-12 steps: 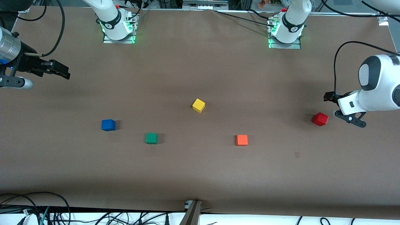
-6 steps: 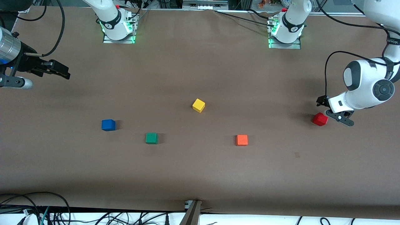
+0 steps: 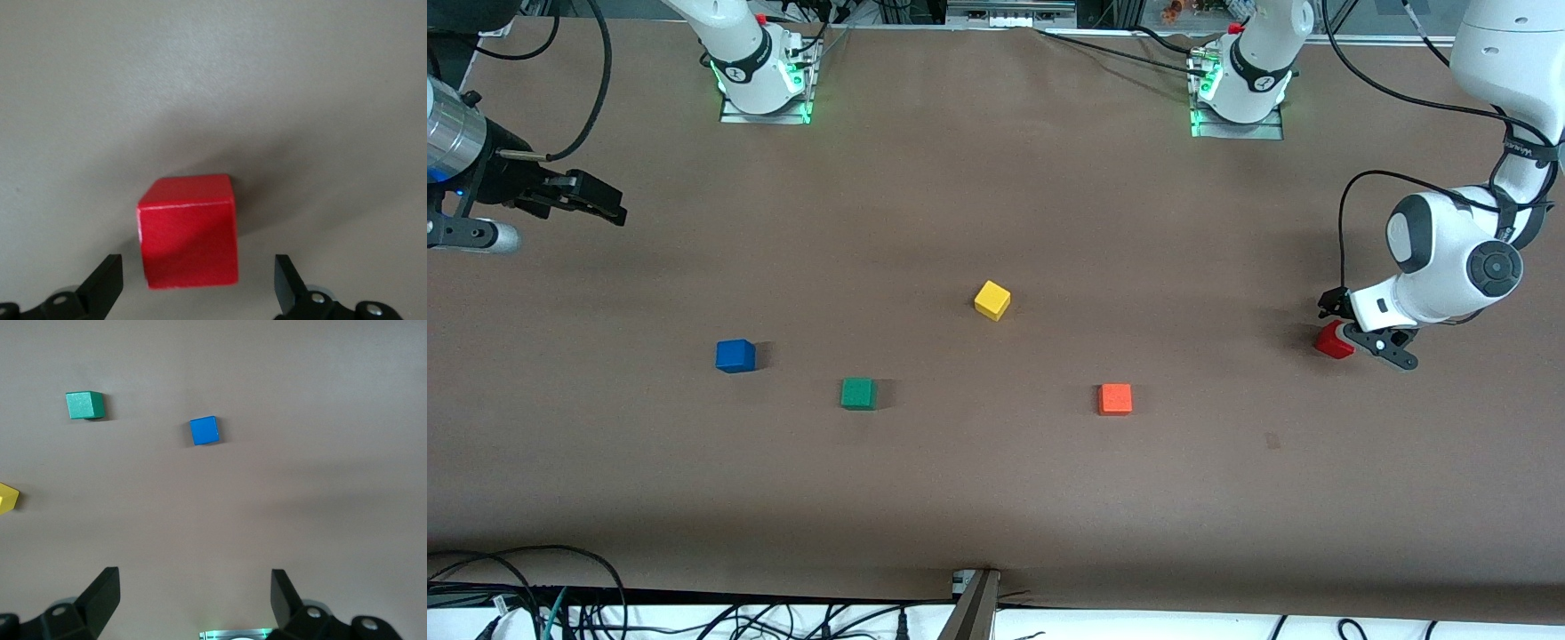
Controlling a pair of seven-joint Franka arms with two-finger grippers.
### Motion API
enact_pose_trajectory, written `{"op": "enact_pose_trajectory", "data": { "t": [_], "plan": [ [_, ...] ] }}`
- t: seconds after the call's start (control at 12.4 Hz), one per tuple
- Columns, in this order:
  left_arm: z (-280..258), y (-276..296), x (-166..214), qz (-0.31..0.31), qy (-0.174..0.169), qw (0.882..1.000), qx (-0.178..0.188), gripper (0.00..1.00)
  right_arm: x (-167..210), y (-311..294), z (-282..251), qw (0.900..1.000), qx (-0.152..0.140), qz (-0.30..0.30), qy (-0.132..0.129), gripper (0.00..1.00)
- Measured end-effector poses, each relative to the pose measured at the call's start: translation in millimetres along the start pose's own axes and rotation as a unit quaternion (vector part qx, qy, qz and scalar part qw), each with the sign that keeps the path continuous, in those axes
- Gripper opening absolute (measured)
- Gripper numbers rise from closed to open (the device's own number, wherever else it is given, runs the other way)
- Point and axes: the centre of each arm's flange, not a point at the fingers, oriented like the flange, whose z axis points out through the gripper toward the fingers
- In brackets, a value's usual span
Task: Pass red block to right arm, stack on blue
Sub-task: 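Close the left gripper on the red cube and lift it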
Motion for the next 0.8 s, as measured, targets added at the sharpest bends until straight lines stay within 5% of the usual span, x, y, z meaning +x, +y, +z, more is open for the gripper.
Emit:
{"op": "enact_pose_trajectory", "data": {
  "t": [0.32, 0.64, 0.8],
  "plan": [
    [9.8, 0.0, 3.6, -0.003, 0.008, 1.000, -0.003, 1.00, 0.0, 0.0, 0.0, 1.000, 0.000, 0.000, 0.000, 1.00],
    [12.3, 2.1, 8.1, -0.012, 0.016, 1.000, -0.013, 0.55, 0.0, 0.0, 0.0, 1.000, 0.000, 0.000, 0.000, 1.00],
    [11.6, 5.8, 12.1, -0.009, 0.018, 1.000, -0.014, 0.56, 0.0, 0.0, 0.0, 1.000, 0.000, 0.000, 0.000, 1.00]
  ]
}}
